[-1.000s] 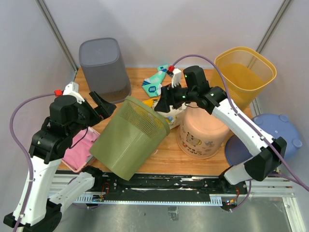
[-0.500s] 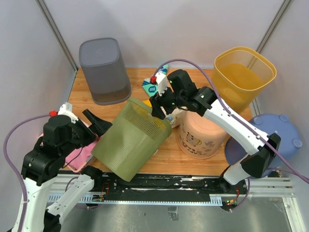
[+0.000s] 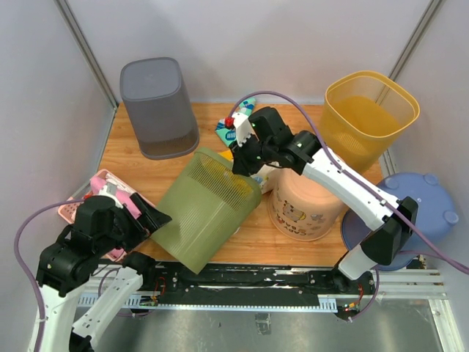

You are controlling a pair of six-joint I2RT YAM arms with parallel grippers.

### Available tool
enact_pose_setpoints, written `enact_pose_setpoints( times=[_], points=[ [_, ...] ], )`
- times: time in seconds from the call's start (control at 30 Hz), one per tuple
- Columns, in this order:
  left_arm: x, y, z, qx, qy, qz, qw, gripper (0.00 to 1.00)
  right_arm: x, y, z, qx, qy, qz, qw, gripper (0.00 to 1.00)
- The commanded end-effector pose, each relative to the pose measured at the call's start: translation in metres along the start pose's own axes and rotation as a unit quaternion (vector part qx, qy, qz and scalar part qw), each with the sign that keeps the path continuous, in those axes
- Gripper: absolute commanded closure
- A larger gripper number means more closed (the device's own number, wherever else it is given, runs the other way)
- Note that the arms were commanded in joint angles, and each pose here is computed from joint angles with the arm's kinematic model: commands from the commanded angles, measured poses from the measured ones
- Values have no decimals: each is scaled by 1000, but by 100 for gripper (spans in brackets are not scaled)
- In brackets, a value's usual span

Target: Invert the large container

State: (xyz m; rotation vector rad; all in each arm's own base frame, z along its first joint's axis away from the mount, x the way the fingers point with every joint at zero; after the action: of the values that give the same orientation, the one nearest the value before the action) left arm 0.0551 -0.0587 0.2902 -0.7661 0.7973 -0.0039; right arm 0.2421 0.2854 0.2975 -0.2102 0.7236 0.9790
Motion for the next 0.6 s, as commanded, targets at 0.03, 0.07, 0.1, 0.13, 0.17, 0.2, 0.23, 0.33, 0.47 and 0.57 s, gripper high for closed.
enact_pose_setpoints(
  times=[0.03, 0.07, 0.1, 0.13, 0.17, 0.2, 0.23, 0.33, 0.47, 0.57],
  points=[
    [2, 0, -14, 3, 52, -15, 999, 4, 0, -31, -4, 59, -7, -44, 997, 88],
    [1, -1, -15, 7, 59, -19, 998, 3, 1, -35, -6, 70, -8, -41, 997, 89],
    [2, -1, -18, 10, 70, -24, 997, 3, 1, -38, -7, 79, -10, -38, 996, 89],
    [2, -2, -19, 14, 78, -25, 997, 3, 2, -40, -7, 87, -12, -36, 995, 89],
    [3, -2, -20, 14, 83, -26, 996, 3, 2, -42, -7, 92, -13, -36, 995, 90],
    [3, -2, -21, 13, 86, -27, 996, 3, 3, -44, -8, 95, -13, -38, 995, 90],
    [2, -2, -21, 10, 86, -29, 996, 3, 4, -45, -9, 97, -12, -38, 994, 90],
    [3, -1, -23, 4, 87, -30, 996, 3, 7, -49, -10, 105, -10, -38, 994, 91],
    [10, 4, -25, -20, 77, -21, 997, 1, 7, -48, -8, 106, -15, -32, 994, 91],
    [23, 3, -28, -40, 72, -48, 995, 1, 8, -48, -8, 107, -15, -29, 994, 91]
  ],
)
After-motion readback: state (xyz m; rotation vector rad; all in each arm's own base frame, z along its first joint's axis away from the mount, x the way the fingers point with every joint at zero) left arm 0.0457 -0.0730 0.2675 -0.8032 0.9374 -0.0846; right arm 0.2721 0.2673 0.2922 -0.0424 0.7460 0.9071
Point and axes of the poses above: each gripper's point midway between its finger pads, its own x axis out along the fingers, its own y axis along the line the jaws close on, z = x × y, the point moved 6 cm from there along -x, back along the fingers, and after that the axes turned 2 degrees about x, right-handed, at the moved point
